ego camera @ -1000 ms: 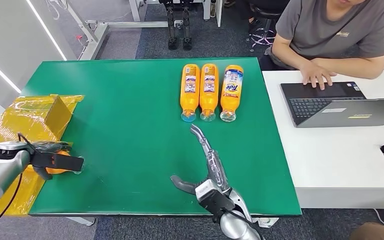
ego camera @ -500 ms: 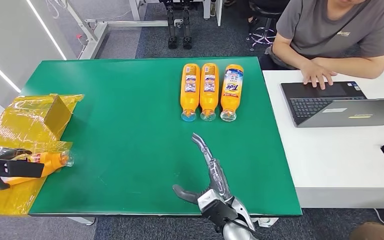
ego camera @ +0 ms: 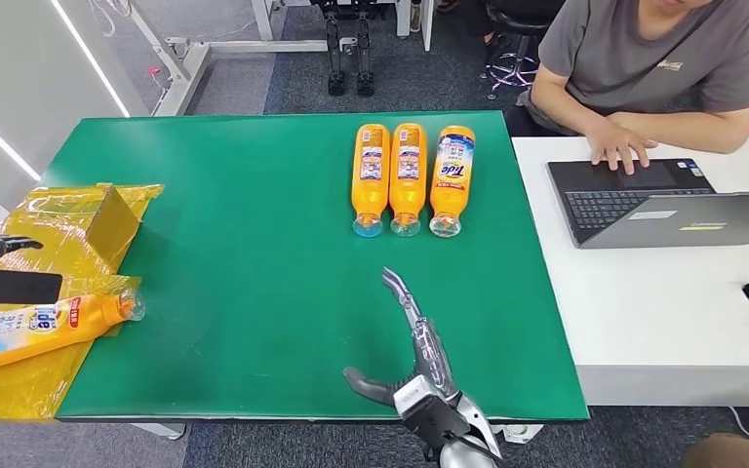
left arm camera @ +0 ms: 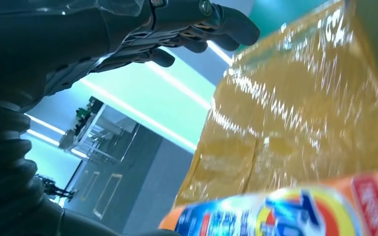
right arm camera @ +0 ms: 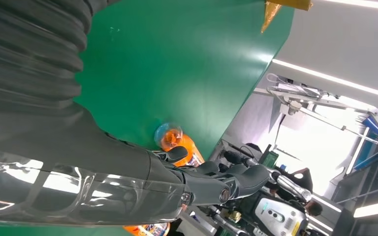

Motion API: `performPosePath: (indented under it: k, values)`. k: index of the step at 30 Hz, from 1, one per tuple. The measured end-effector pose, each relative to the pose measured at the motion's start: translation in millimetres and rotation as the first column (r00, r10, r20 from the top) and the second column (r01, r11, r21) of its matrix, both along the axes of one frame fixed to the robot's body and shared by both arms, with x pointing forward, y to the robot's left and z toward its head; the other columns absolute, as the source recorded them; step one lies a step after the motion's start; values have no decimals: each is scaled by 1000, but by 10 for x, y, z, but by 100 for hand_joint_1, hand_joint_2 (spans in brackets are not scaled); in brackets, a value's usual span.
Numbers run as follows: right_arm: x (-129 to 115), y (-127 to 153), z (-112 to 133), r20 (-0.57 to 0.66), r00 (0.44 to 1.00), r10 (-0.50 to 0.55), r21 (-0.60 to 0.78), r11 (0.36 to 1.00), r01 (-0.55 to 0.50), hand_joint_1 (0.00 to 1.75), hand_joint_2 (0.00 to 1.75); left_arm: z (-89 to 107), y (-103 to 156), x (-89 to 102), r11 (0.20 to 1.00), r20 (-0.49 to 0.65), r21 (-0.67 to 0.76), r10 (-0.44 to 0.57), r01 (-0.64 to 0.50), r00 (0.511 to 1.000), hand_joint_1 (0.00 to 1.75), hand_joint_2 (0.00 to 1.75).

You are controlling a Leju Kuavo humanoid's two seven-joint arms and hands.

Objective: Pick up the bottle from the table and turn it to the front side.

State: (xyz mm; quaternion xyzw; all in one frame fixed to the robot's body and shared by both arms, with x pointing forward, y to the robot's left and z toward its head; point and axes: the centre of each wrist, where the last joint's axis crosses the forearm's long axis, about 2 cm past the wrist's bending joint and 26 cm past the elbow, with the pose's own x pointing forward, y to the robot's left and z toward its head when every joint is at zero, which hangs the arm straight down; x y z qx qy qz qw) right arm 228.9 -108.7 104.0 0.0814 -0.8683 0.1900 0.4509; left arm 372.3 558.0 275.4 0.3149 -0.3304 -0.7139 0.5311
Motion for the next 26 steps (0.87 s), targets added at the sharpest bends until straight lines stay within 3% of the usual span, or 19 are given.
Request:
performPosePath:
  k: [4,7,11,15,19,22,25,26]
  values:
    - [-9,-20,-19,-2,1000,-3,3,1000,3,0,175,2,-158,77,996,134,-49,-64,71,989,0,175]
    - [-7,-26,-21,-4,1000,6,1,1000,-6,0,175,-64,-334,123,980,299,-105,-129,167,946,0,175]
    - [0,-7,17,4,1000,15,4,1000,-15,0,175,-217,-721,206,913,569,-212,-176,350,804,0,175]
    - [17,25,88,23,1000,2,25,1000,-2,0,175,-389,-1235,309,800,749,-346,-79,490,657,0,175]
    - [44,31,160,59,997,-56,53,997,53,0,175,-574,-1843,356,565,804,-559,188,607,564,0,175]
    - [58,19,221,91,989,-113,85,991,105,0,175,-732,-2360,311,297,705,-704,403,646,583,0,175]
    - [62,9,276,112,982,-152,113,984,140,0,175,-834,-2829,196,56,567,-764,535,643,626,0,175]
    - [63,7,284,114,981,-158,117,982,145,0,175,-845,-2899,174,16,540,-768,554,641,633,0,175]
